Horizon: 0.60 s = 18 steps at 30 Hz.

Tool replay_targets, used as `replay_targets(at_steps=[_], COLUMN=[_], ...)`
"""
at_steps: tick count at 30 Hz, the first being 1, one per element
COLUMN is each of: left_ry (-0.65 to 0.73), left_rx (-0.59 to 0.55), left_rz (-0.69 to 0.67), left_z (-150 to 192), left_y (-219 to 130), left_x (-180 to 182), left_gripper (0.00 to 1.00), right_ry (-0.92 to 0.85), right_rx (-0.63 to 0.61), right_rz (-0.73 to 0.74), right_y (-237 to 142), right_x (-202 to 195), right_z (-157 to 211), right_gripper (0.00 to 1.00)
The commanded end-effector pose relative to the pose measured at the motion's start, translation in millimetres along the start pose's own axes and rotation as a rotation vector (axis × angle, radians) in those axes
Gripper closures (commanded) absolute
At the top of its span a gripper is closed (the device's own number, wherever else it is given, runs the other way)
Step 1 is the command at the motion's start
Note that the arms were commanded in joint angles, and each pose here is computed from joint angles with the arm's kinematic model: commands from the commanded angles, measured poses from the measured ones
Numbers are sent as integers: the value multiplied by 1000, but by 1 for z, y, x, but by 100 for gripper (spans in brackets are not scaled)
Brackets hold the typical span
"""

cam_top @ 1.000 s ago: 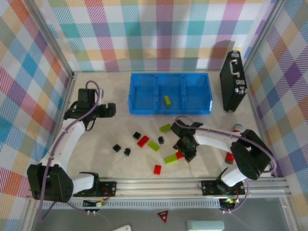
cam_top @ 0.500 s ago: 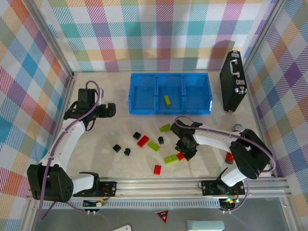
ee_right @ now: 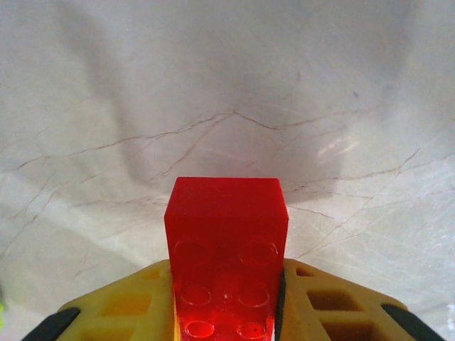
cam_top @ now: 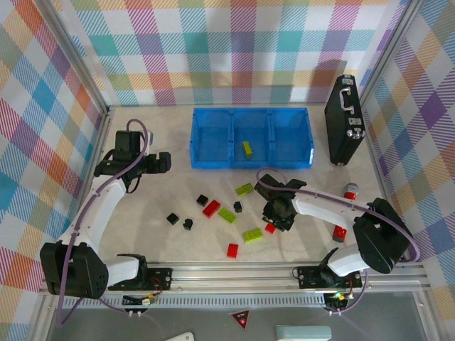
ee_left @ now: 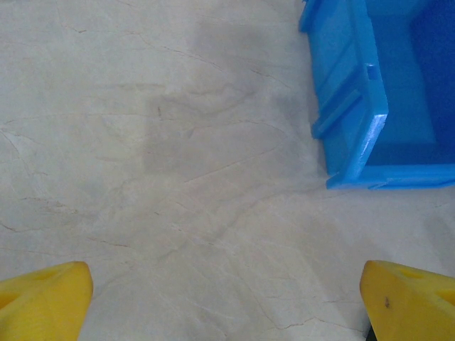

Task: Sort the legos into containers by color
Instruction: Pick up the lego from the bottom-center of the table, then place the lego in the container.

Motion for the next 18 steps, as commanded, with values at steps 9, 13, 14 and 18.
replay_targets(at_steps=[9,13,14,18], left_ry=[11,10,10,12], left_rx=[12,6,6,1], left_rz=[1,-3,-3,-4], left_z=[2,1,1,1], left_y=[-1,-3,-3,-4], left_x=[0,1,1,1], left_gripper=[4,4,4,4], right_ry=[-445,-494,-500,-540], right_rx=[-137,-164,-170,-175], right_rz=[-43,-66,-68,-96], right_y=[-61,-77,-80,-90], right_x=[15,22,25,37], right_z=[-50,-80,-90,-123], right_gripper=[76,77,77,77])
Point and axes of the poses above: each hand's point on the last joint's axis, 136 mm out from that joint toward the fingers, its own y axis out along the fingers, its own x axis along the line the jaws close on, z = x × y, the point moved 7 cm from there along -y, back along the fingers, and after that the axes turned 5 degrees about y, right-handed, at the moved point
